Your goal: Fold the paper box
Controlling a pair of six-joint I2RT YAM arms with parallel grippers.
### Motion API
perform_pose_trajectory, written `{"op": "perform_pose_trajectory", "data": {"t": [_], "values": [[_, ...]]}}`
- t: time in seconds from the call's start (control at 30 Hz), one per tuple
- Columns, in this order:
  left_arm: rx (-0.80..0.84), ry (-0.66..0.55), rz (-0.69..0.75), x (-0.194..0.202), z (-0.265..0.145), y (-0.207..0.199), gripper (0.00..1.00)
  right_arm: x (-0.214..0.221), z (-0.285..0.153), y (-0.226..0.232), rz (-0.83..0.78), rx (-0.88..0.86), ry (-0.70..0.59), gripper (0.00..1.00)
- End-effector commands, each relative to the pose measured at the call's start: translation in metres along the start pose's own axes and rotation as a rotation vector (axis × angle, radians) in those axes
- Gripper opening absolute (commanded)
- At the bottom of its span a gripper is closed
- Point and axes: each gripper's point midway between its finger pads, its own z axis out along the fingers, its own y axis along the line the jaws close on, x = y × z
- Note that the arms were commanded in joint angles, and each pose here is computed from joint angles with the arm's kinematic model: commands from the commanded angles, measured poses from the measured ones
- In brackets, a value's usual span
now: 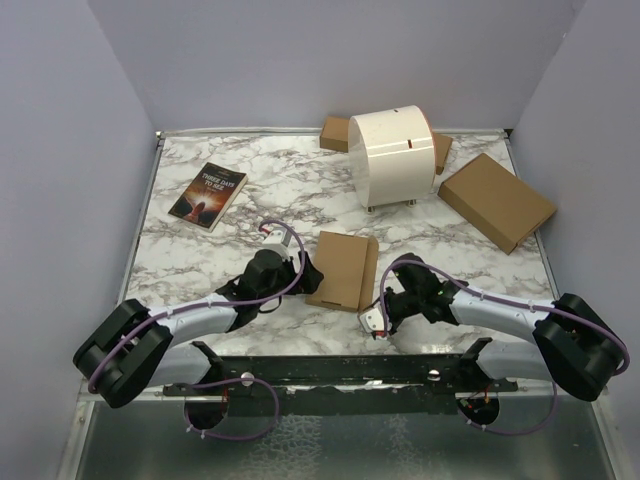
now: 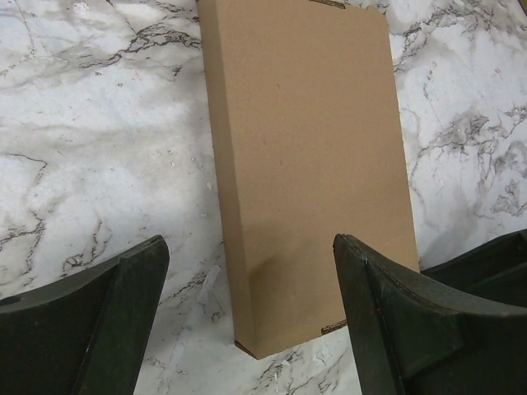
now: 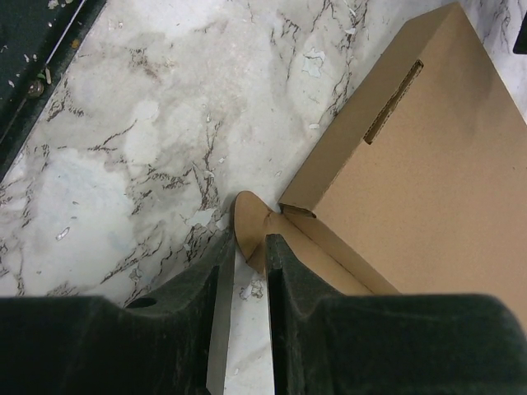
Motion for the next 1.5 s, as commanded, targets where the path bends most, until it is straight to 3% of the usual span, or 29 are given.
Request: {"op": "perform_pose_trajectory", "data": {"t": [0.0, 1.1, 1.27, 1.3, 1.47], "values": [[-0.001, -0.023, 0.006, -0.004, -0.003, -0.001, 0.84, -0.005, -0.002, -0.015, -0.005, 0.04, -0.005, 0.22], [0.005, 0.017, -0.009, 0.012, -0.001, 0.004, 0.79, -0.002, -0.013, -0.03, 0.108, 0.092, -0.006, 0.2], [0.005, 0.019, -0.012, 0.013, -0.001, 0.004, 0.79, -0.007, -0.012, -0.018, 0.089, 0.034, -0.032, 0.26], [0.005, 0.019, -0.013, 0.013, -0.001, 0.004, 0.79, -0.009, -0.01, -0.008, 0.079, -0.008, -0.056, 0.36], [0.007, 0.02, -0.013, 0.013, 0.0, 0.002, 0.79, -0.005, -0.008, -0.014, 0.099, 0.017, -0.044, 0.38]]}}
